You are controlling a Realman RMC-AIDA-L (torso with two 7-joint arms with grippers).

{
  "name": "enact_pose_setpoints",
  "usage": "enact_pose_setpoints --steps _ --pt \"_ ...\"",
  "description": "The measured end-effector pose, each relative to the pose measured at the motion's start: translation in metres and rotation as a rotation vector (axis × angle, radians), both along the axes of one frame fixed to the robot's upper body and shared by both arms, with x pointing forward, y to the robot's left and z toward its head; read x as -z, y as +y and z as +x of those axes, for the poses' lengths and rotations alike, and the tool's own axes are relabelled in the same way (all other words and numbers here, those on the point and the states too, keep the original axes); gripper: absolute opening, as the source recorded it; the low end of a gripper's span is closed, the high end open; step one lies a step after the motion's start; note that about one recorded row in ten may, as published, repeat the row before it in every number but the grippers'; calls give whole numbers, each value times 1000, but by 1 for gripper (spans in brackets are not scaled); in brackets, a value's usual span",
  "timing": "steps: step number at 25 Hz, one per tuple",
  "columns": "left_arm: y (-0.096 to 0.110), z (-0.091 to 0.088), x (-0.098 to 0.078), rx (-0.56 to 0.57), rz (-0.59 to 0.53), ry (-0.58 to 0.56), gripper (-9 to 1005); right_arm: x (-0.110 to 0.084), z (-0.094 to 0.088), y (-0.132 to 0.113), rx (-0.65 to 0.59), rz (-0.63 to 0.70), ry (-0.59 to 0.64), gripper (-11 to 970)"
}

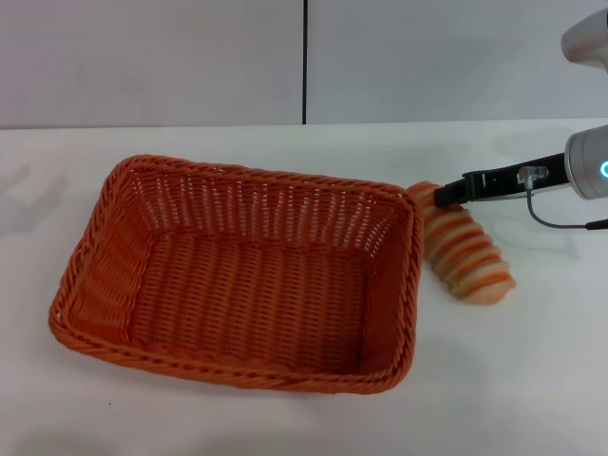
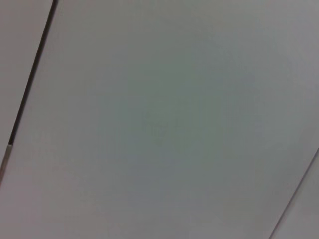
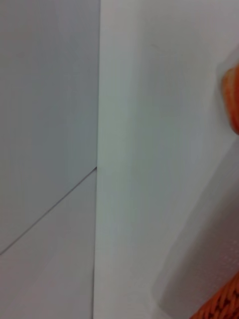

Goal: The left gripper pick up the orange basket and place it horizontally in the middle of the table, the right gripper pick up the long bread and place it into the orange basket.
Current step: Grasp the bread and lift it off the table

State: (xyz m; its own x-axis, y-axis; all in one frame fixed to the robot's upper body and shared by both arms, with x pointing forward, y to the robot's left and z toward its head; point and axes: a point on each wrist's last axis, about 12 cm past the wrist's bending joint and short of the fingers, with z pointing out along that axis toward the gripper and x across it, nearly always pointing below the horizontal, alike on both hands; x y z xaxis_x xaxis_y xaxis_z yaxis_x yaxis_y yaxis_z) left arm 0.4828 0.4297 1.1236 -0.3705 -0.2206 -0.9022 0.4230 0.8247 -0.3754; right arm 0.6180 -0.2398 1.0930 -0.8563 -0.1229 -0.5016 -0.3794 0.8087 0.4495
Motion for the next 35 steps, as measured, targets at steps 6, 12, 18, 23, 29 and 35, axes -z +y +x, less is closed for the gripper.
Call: enact_pose_setpoints --steps 6,12,18,23,29,35 --pt "1 -1 1 -3 0 3 655 -3 0 0 -6 2 -10 183" --pt "1 -1 1 -4 -2 5 654 -10 0 -4 -5 1 -29 124" --pt "1 -1 1 -4 -2 5 654 -29 -4 -14 6 -5 -60 65" --pt "1 1 1 1 -4 2 654 -46 -6 -18 5 -52 -84 60" --pt "0 1 0 1 -4 2 654 -70 -6 -18 -14 -91 -121 55" --pt "0 1 0 1 -4 1 654 -118 -11 -7 -75 -149 -213 51"
